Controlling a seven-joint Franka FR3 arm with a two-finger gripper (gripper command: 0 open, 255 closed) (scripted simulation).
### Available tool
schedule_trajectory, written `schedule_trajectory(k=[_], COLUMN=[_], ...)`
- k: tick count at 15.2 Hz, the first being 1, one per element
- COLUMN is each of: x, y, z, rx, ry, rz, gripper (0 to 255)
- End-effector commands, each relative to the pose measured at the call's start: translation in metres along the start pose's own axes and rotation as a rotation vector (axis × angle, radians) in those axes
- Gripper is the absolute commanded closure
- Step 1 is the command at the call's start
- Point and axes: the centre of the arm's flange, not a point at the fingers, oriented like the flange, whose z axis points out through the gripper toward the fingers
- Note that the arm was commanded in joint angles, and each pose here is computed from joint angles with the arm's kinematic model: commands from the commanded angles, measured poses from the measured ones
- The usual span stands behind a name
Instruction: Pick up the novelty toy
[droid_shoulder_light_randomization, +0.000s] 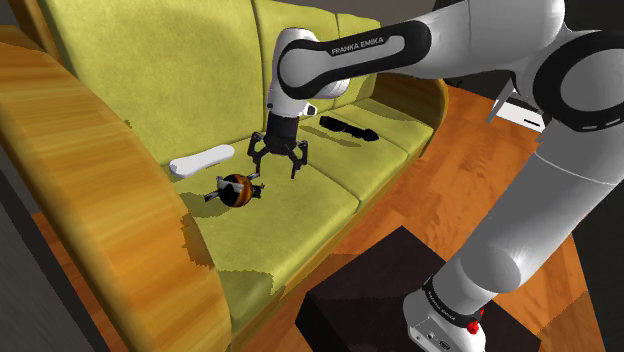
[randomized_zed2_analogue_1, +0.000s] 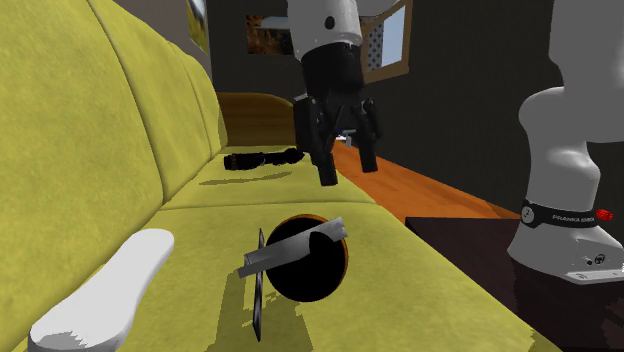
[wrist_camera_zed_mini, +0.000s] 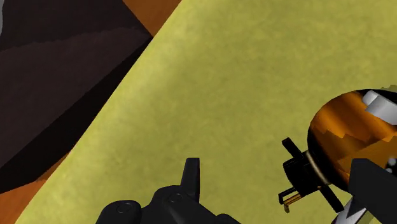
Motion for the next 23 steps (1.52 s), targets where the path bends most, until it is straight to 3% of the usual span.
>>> schedule_trajectory(k=[1,6,15,16,23], x=[0.016,0.052,0.062,0.062,0.062], y=[-0.020,-0.060,-0.060,-0.060,-0.060], z=[0.014,0.039,0.078,0.078,0.078], rx=[0.003,0.009,0.009,0.009,0.009], ry=[-0.007,-0.023,-0.023,-0.023,-0.023], rz=[0.059,0.183,0.183,0.183,0.183], gripper=[0,0,0,255,255])
